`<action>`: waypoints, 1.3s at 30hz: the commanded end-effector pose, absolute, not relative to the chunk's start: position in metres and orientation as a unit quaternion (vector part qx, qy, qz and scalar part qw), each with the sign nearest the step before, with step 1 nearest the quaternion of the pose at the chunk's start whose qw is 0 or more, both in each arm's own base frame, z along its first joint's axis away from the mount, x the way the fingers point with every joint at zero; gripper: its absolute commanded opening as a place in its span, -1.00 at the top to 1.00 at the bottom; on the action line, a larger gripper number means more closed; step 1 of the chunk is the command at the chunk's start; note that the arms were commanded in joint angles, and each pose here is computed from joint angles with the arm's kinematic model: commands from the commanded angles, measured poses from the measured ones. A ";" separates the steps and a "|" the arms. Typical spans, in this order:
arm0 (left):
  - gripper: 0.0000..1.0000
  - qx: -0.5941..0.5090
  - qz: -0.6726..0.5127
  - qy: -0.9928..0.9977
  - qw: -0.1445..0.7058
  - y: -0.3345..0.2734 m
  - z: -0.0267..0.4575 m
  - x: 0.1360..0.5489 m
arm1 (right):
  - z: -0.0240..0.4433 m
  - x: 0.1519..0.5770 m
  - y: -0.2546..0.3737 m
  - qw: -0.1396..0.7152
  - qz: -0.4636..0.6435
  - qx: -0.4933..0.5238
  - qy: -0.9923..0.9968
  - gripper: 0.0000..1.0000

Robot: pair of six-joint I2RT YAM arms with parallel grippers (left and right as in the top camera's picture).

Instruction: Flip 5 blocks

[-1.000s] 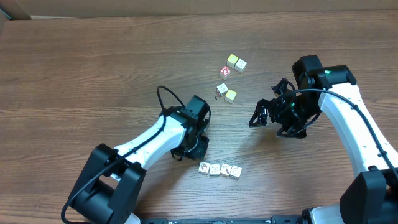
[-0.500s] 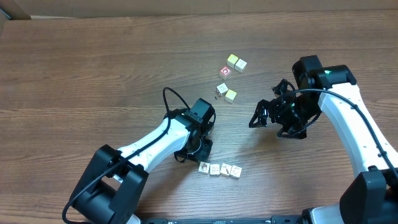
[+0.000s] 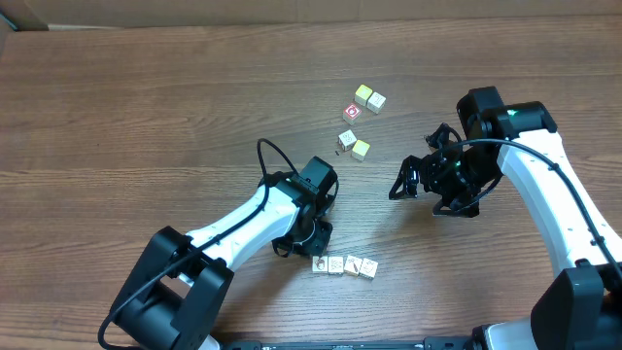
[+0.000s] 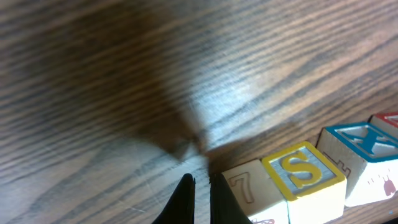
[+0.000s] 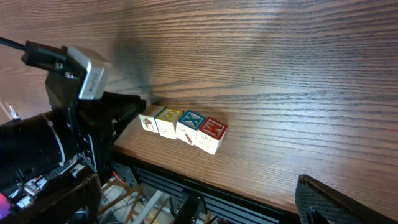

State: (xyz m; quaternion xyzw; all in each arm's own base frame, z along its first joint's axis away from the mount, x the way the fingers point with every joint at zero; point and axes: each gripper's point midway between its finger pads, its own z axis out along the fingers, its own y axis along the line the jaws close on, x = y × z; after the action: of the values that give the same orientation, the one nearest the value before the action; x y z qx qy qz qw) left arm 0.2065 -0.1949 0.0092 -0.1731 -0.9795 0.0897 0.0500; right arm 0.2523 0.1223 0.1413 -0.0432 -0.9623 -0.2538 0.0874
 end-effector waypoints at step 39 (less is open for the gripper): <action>0.92 -0.155 0.107 -0.982 -0.027 -0.196 0.012 0.256 | 0.131 0.248 0.129 0.086 -0.253 -0.042 -0.963 -0.33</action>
State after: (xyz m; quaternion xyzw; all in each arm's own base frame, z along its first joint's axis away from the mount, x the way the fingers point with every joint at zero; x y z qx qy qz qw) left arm 0.2400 -0.2049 0.0107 -0.1640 -0.9797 0.1142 -0.0129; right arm 0.2622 0.1249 0.1394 -0.0408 -0.9631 -0.2576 0.0669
